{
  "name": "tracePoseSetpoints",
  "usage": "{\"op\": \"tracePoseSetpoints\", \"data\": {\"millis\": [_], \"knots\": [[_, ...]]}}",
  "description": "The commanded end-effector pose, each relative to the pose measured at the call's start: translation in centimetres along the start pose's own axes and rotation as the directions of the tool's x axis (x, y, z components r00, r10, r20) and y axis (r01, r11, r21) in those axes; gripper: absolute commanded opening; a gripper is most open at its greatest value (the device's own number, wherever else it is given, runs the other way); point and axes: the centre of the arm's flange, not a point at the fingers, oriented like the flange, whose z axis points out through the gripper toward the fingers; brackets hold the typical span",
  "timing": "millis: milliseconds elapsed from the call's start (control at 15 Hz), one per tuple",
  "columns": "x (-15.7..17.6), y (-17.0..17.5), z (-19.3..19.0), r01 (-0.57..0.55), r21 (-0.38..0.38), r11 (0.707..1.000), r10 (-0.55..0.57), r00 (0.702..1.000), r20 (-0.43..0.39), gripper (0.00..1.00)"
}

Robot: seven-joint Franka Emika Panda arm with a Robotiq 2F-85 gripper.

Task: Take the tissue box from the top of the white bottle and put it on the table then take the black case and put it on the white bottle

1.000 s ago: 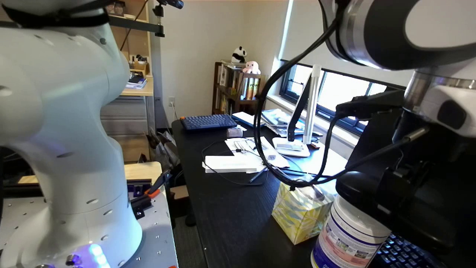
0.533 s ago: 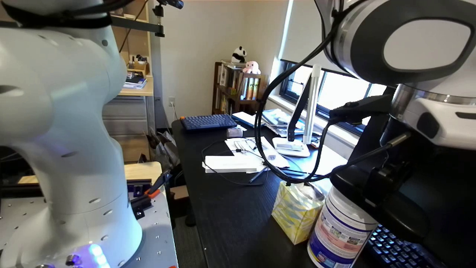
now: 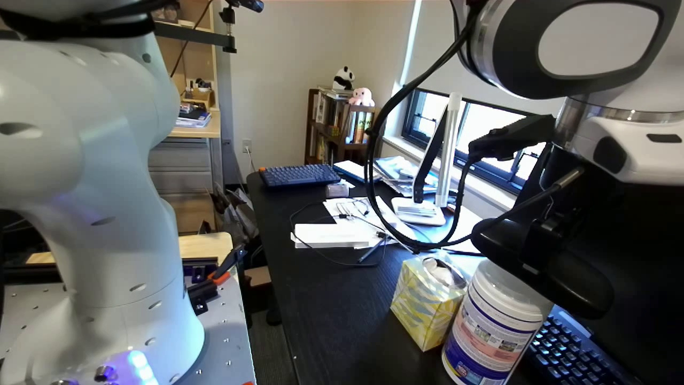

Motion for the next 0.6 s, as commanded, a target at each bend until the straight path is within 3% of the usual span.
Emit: {"op": "tracePoseSetpoints", "data": {"millis": [0,533], "knots": [[-1.0,0.9,0.0,0.051,0.011,0.999,-0.051,0.998,0.025,0.52],[-2.8,0.5,0.6,0.107,0.006,0.994,-0.108,0.994,0.032,0.52]]}}
